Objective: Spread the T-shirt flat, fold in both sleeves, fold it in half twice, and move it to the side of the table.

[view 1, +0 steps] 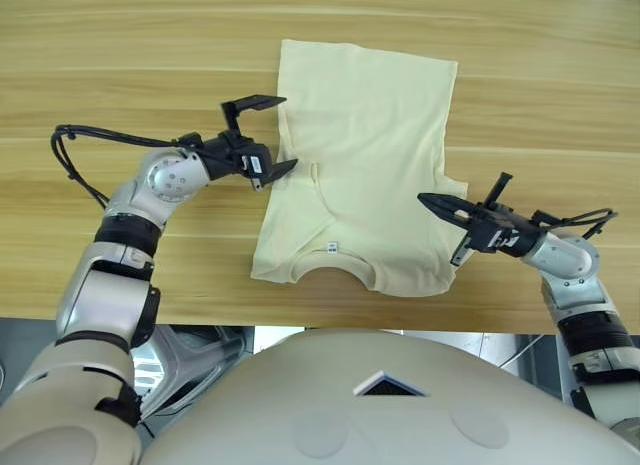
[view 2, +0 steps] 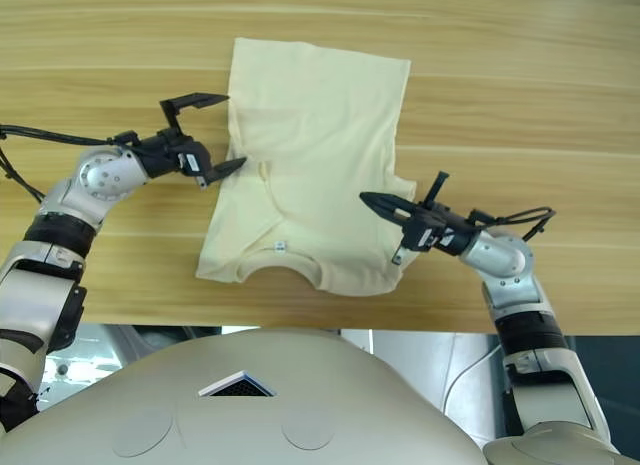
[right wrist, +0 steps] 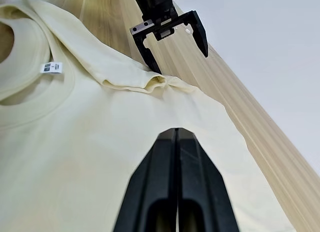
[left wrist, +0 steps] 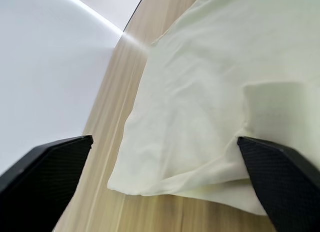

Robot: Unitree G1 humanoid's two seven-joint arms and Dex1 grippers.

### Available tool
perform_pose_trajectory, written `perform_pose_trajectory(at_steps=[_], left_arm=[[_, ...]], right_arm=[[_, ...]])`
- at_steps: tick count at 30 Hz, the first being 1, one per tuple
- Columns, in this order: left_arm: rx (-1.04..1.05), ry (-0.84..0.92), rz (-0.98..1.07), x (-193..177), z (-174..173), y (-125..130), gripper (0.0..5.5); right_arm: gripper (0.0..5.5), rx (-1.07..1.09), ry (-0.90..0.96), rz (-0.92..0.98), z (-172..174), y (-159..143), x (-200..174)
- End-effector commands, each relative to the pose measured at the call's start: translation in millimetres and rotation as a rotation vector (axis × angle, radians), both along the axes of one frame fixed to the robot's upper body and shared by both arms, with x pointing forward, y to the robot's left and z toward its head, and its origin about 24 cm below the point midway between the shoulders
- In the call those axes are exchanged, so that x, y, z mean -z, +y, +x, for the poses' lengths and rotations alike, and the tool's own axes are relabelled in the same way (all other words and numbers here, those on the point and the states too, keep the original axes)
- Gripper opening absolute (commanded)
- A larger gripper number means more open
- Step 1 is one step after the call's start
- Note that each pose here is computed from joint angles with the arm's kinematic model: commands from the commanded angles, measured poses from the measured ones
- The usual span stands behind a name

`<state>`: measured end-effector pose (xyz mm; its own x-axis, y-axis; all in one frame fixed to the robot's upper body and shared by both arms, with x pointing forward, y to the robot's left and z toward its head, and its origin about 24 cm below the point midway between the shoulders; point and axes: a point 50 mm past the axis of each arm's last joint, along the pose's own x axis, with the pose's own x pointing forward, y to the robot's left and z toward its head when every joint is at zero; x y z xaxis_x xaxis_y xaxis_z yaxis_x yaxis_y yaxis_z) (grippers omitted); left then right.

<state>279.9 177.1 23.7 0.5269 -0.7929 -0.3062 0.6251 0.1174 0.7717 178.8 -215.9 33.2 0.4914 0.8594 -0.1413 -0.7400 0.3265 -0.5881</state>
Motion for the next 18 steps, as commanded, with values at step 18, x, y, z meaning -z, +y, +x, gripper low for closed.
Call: perform_pose_trajectory(at_steps=[18], left_arm=[[0.015, -0.013, -0.090, 2, 6, -17, 5.39]], right_arm=[[0.00, 0.046, -0.044, 0.058, 12, 3, -7]])
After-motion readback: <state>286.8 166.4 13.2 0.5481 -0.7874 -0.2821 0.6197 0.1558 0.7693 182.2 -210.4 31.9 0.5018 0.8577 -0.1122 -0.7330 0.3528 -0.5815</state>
